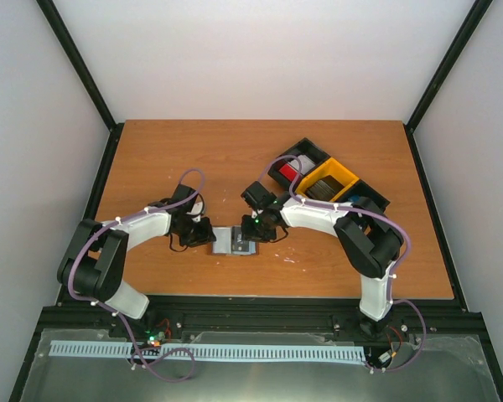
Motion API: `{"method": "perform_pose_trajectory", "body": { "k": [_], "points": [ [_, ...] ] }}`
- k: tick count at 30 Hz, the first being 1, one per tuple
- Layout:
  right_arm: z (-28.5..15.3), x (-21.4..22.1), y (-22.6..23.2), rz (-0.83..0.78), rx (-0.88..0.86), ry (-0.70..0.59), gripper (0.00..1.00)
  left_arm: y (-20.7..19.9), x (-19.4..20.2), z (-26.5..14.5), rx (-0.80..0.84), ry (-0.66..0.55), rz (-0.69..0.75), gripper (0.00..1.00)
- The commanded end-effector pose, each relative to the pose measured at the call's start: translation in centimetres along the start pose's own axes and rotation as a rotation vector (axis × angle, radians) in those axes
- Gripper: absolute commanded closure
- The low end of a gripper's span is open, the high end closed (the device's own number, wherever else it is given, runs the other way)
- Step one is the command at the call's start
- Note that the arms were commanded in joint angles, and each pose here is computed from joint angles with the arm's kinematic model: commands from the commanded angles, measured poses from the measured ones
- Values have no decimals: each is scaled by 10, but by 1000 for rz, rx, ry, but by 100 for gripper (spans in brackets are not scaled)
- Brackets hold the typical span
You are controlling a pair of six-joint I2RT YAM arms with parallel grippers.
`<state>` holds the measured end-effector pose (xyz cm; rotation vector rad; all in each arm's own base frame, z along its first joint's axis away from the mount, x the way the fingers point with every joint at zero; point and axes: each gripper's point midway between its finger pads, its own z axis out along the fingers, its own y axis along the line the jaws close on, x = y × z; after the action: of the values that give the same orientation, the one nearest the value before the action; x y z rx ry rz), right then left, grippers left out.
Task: Put the credit cards into the card holder
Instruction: Turn over the card slot in the card holder.
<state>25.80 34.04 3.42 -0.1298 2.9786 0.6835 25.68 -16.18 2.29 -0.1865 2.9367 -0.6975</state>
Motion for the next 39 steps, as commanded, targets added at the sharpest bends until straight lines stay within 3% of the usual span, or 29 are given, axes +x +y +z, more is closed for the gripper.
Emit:
{"method": "perform_pose_trajectory", "body": {
  "k": [1, 7, 21, 31, 39],
  "points": [
    [10, 3, -1, 7, -16, 28, 71, -4, 0, 2, 19, 4, 13, 76],
    [13, 6, 3, 20, -72, 52, 65, -6, 0, 2, 26, 6, 20, 76],
    [3, -2, 33, 24, -337, 36, 63, -10, 0, 2, 45, 12, 36, 77],
    [-7, -6, 38, -13, -343, 9, 64, -11, -2, 2, 48, 14, 42, 77],
    [-14, -8, 56, -59, -442, -2, 55, -11, -1, 3, 49, 17, 49, 77]
  ]
}}
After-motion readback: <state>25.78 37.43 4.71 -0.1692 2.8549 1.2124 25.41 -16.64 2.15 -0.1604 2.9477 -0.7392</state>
